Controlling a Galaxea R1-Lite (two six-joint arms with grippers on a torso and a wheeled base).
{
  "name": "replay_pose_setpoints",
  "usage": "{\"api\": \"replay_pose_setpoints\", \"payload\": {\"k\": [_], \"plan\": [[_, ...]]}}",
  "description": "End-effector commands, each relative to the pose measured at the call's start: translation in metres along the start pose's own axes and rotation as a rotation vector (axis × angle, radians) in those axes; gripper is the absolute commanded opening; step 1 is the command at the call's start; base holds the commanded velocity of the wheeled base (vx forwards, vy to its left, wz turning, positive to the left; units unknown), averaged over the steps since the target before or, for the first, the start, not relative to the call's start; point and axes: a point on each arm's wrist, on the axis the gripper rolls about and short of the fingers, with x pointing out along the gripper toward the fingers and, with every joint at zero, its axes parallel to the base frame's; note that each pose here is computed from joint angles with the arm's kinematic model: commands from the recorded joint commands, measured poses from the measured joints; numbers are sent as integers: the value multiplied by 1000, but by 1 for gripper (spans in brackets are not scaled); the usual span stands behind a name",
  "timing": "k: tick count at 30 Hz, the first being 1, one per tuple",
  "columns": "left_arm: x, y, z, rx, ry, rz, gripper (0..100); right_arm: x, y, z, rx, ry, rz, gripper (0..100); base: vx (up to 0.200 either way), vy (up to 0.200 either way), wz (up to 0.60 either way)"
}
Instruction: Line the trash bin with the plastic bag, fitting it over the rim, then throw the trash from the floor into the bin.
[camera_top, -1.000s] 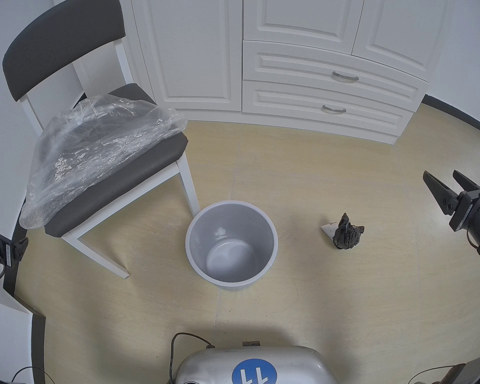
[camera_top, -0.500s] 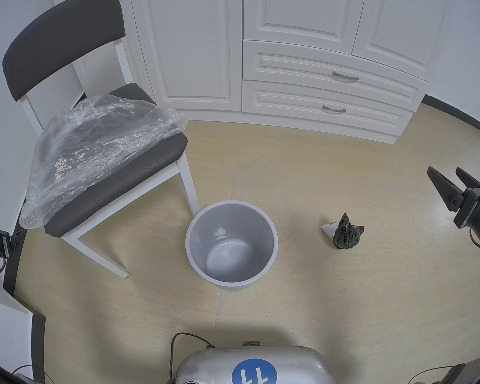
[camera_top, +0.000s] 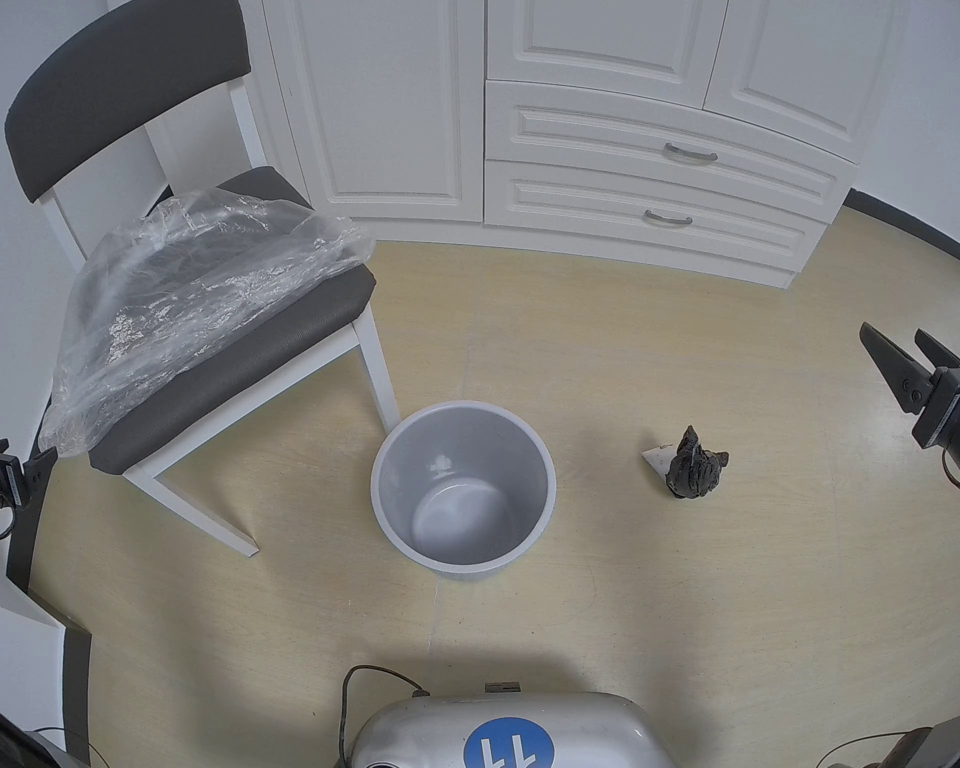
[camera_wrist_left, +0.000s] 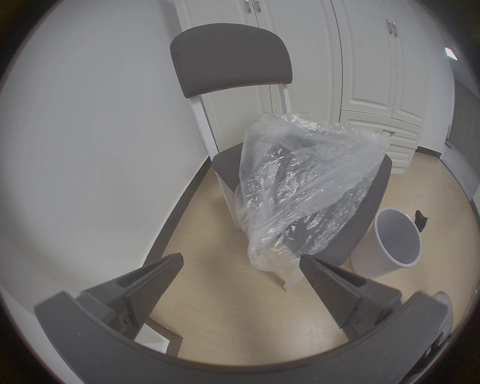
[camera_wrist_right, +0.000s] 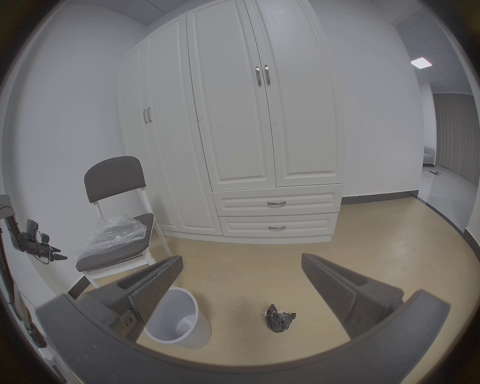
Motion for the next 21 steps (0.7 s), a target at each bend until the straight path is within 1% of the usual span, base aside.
{"api": "replay_pose_setpoints", "payload": {"k": [1, 5, 6, 9, 16, 21], "plan": [[16, 12, -16, -28, 28, -1, 100, 0, 0, 3, 11, -13, -2, 100, 0, 0, 0], [23, 16, -20, -45, 20, 2, 100, 0, -1, 4, 13, -16, -4, 100, 0, 0, 0], [26, 17, -21, -63, 2, 4, 100, -1, -1, 4, 13, -15, -4, 100, 0, 0, 0], [30, 18, -19, -70, -33, 9, 100, -2, -1, 5, 14, -19, -3, 100, 0, 0, 0], [36, 10, -13, -109, -68, -24, 100, -3, -2, 6, 14, -29, -9, 100, 0, 0, 0], [42, 6, -13, -110, -68, -50, 100, -6, -3, 10, 17, -45, -8, 100, 0, 0, 0]]}}
